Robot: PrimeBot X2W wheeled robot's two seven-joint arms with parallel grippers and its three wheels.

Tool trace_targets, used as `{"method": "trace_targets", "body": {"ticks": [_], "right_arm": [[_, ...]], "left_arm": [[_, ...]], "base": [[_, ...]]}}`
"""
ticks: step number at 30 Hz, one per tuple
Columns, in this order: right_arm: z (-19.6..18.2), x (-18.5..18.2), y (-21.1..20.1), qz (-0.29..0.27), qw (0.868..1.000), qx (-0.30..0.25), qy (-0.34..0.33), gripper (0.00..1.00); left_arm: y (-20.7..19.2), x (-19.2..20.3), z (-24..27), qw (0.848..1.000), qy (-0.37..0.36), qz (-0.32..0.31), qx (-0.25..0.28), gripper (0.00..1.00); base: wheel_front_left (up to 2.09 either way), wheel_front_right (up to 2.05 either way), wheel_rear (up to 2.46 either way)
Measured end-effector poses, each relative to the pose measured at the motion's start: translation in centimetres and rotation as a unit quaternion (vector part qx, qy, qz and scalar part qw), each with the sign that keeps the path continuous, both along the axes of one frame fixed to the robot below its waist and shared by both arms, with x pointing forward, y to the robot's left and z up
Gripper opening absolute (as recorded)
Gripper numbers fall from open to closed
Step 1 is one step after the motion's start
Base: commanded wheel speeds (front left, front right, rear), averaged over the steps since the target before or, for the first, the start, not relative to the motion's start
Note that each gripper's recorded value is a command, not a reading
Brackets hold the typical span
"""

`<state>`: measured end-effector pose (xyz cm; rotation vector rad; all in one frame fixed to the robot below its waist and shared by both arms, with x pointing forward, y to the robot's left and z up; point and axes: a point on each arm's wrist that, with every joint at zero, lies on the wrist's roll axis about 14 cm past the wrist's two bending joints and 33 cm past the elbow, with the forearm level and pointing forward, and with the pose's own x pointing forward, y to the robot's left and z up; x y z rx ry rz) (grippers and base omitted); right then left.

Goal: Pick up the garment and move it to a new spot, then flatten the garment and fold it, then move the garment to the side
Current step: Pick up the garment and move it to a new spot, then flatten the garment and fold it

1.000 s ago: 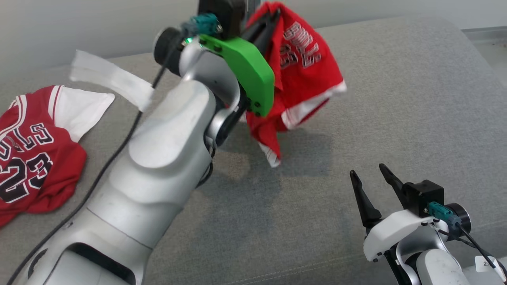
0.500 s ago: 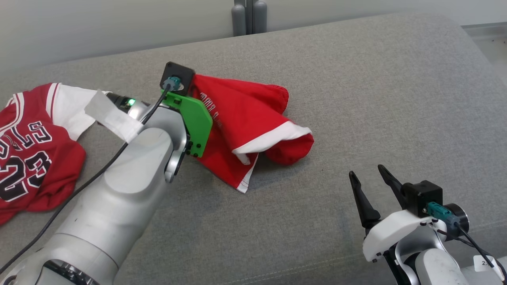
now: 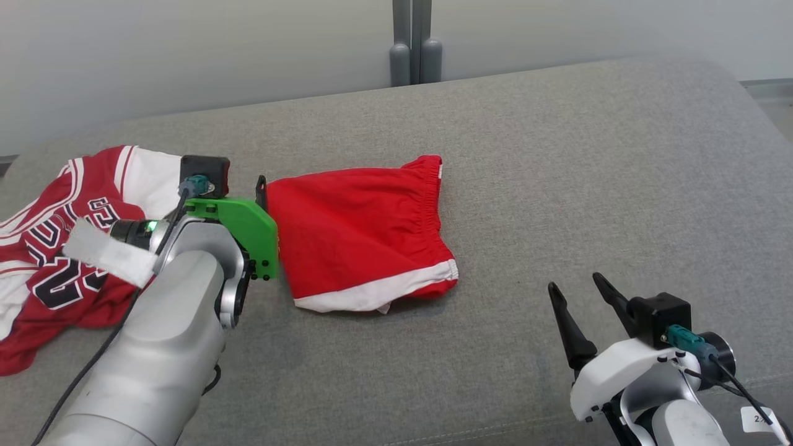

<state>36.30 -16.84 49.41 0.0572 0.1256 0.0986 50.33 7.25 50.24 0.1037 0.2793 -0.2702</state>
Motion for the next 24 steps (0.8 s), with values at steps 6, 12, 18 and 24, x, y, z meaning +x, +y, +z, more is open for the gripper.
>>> {"method": "trace_targets", "body": {"ticks": [6, 12, 18, 24], "right_arm": [[0.5, 0.4, 0.4, 0.006, 1.0, 0.001, -0.006, 1.0], [0.9, 1.2, 1.2, 0.018, 1.0, 0.008, -0.005, 1.0], [1.3, 2.6, 2.5, 0.038, 0.999, 0.008, -0.006, 1.0], [0.9, 4.3, 4.3, 0.064, 0.998, 0.02, 0.016, 1.0]], "left_arm": [[1.1, -0.8, 2.4, 0.993, -0.07, 0.032, -0.094, 1.0], [3.3, -3.3, 3.5, 0.975, -0.111, 0.07, -0.18, 1.0], [6.6, -6.3, 6.1, 0.951, -0.172, 0.11, -0.233, 1.0], [8.4, -9.8, 5.4, 0.945, -0.19, 0.124, -0.236, 1.0]], "base": [[0.0, 0.0, 0.0], [0.0, 0.0, 0.0], [0.0, 0.0, 0.0], [0.0, 0.0, 0.0]]}}
